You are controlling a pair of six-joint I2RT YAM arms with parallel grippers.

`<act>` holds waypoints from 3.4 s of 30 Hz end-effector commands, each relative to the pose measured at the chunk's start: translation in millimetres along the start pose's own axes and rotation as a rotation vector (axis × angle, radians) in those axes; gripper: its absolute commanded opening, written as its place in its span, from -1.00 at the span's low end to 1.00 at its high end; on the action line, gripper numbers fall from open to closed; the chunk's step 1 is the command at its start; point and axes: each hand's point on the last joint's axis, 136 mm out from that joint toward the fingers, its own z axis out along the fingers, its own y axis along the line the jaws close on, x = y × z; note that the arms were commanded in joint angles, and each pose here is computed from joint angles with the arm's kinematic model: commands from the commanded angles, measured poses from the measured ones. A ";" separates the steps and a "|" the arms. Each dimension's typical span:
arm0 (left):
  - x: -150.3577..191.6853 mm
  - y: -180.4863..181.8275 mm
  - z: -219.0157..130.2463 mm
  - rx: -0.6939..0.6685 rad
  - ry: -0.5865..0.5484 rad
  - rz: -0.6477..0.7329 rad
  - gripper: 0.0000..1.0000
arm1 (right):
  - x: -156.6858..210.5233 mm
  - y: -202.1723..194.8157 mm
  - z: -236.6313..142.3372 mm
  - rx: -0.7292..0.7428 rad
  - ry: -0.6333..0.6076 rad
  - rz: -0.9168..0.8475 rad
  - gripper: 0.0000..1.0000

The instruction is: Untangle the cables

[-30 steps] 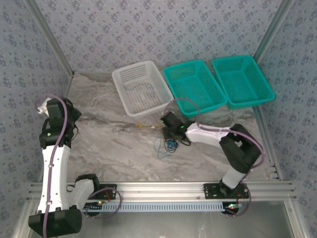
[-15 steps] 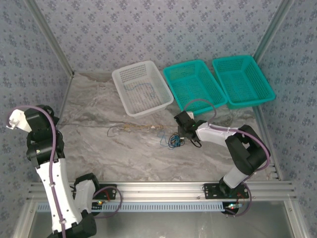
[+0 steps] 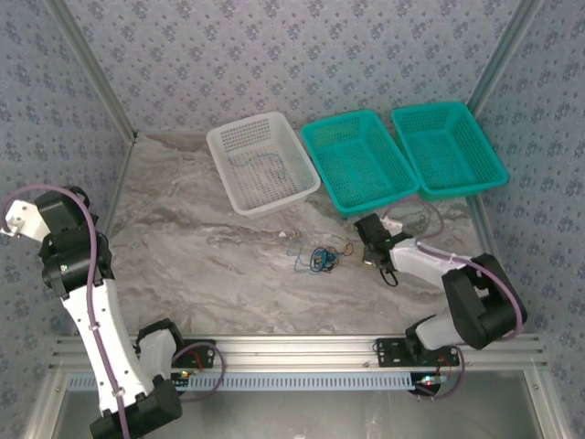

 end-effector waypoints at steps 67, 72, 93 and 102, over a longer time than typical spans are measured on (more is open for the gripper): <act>187.7 -264.2 -268.6 1.471 0.796 0.424 -0.85 | -132.6 272.1 -329.6 -1.120 -0.869 -0.485 -1.00; 185.3 -263.5 -263.2 1.463 0.752 0.416 0.43 | -171.8 250.3 -327.3 -0.984 -0.885 -0.473 -1.00; 201.5 -223.3 -157.1 0.999 0.543 0.434 0.99 | -328.4 149.5 -110.7 -0.298 -0.504 -0.236 0.37; 228.2 -226.4 -153.0 0.990 0.605 0.498 0.99 | -284.3 129.0 -126.2 -0.258 -0.432 -0.164 0.91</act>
